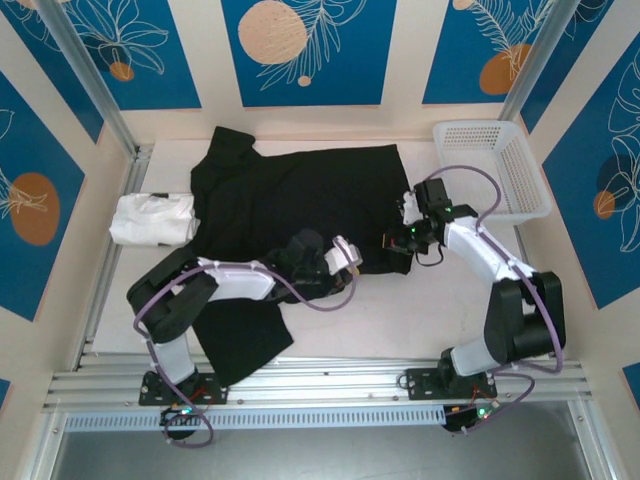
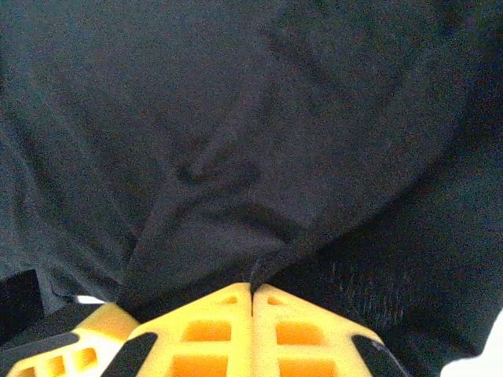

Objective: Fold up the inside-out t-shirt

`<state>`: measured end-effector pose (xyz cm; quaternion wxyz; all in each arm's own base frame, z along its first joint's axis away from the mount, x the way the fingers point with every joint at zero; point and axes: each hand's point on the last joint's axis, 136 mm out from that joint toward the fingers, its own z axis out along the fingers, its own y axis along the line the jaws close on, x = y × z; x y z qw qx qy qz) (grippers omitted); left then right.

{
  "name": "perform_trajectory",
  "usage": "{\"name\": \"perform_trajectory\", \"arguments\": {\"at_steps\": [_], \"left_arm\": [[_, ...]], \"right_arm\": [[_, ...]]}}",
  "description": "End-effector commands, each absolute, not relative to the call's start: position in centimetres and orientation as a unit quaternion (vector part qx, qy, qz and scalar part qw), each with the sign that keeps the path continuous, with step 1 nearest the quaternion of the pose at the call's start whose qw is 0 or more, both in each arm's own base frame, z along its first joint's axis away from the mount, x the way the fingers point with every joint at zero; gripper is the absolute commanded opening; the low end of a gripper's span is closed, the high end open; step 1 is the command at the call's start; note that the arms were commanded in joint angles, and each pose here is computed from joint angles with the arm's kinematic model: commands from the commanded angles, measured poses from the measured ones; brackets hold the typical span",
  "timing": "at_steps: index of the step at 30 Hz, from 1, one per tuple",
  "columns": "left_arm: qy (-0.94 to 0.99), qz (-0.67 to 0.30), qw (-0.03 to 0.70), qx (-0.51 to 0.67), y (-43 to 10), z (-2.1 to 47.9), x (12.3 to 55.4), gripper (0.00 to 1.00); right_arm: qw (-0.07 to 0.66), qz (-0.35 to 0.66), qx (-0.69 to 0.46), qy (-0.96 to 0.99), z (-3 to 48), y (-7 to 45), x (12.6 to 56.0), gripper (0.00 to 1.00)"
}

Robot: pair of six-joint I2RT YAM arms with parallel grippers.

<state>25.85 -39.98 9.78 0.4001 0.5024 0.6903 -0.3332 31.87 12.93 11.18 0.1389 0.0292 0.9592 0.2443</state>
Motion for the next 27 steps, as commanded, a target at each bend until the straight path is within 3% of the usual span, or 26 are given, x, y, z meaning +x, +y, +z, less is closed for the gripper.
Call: {"name": "perform_trajectory", "arguments": {"at_steps": [1, 8, 17, 22, 27], "left_arm": [[0.698, -0.408, 0.389, 0.441, -39.2, 10.9, 25.9, 0.0], [0.72, -0.426, 0.393, 0.382, -37.9, 10.9, 27.9, 0.0], [0.742, -0.396, 0.377, 0.388, -37.7, 9.8, 28.6, 0.0], [0.743, -0.396, 0.374, 0.389, -37.9, 9.8, 28.7, 0.0], [0.743, -0.397, 0.372, 0.389, -37.9, 9.8, 28.7, 0.0]], "right_arm": [[0.113, 0.25, 0.012, 0.962, 9.9, 13.6, 34.0, 0.03], [0.09, 0.126, 0.023, 0.988, 7.6, 10.7, 36.6, 0.14], [0.136, 0.121, 0.001, 0.983, 10.0, 11.1, 31.3, 0.38], [0.14, 0.109, -0.009, 0.984, 8.5, 12.1, 28.8, 0.45], [0.134, 0.083, -0.02, 0.987, 6.8, 12.9, 29.3, 0.49]]}}
